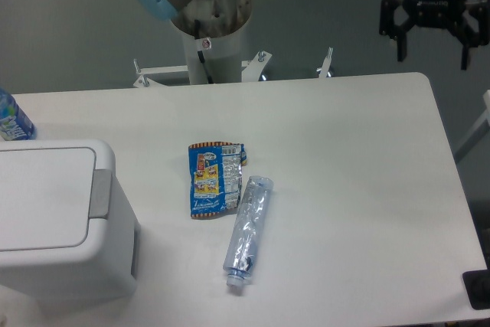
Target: Open the trash can
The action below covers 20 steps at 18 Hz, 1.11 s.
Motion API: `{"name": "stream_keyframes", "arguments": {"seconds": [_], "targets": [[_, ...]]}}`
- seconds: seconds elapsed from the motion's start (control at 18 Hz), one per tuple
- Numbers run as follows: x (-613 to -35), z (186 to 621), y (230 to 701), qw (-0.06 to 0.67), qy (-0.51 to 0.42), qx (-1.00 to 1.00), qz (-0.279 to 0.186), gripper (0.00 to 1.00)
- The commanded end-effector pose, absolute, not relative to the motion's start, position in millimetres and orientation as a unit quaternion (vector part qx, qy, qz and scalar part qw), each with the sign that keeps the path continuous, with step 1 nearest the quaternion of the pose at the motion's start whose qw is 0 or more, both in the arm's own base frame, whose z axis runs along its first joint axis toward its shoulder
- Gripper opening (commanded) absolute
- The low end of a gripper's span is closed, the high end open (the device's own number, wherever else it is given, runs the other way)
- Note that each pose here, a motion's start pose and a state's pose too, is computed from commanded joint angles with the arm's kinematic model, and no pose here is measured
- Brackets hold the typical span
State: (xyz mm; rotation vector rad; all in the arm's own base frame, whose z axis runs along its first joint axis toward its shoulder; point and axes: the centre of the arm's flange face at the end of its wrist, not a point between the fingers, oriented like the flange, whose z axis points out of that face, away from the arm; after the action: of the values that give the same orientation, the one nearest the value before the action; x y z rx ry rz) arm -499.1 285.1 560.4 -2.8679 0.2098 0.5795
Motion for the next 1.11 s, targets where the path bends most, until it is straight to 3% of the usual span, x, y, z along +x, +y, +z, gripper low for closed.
{"name": "stream_keyframes", "arguments": {"seconds": [0.56, 1.11], "targets": [[-479.0, 564.0, 312.3, 0.127, 0.003, -0.974, 0.186, 1.0], [-404.3, 572.6, 414.6, 0.216, -0.125, -0.957, 0.15, 1.0]]}}
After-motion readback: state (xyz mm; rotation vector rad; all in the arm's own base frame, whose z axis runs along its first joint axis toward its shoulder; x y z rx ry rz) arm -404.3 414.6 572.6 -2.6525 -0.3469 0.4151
